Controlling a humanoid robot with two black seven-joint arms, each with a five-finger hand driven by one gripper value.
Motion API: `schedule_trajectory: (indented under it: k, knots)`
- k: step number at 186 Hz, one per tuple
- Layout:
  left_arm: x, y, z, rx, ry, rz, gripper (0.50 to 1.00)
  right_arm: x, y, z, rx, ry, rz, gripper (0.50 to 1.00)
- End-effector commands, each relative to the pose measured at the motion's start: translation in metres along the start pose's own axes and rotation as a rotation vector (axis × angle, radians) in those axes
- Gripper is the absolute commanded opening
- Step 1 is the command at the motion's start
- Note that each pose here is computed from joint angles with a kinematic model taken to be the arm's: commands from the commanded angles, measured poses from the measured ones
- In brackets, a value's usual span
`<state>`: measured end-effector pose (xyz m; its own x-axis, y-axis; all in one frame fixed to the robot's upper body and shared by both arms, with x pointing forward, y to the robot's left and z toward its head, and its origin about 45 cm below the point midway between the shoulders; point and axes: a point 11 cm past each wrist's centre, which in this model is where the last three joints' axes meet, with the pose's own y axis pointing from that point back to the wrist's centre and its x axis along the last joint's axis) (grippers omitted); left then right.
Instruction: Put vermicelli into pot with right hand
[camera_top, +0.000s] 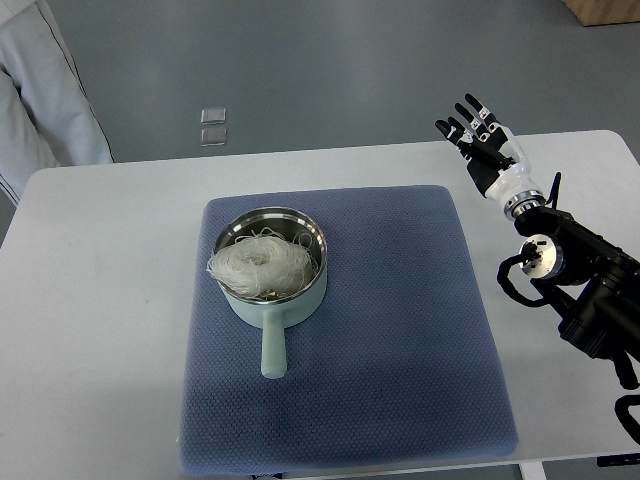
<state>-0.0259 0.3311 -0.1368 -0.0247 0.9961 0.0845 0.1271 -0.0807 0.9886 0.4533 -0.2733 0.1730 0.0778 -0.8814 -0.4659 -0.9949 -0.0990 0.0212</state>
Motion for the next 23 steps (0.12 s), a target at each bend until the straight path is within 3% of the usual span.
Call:
schedule_trajectory:
  k: [1, 23]
  knots:
    - [-0.0002, 0.0, -0.0003, 0.0, 0.0, -0.001, 1.0, -0.0011, -0.0001, -0.0021, 0.022, -0.001, -0.001, 0.93]
    - [0.0003, 0.0001, 0.0006, -0.001, 0.0, 0.001, 1.0, -0.0058, 0.0004, -0.0014, 0.047, -0.008, -0.009, 0.93]
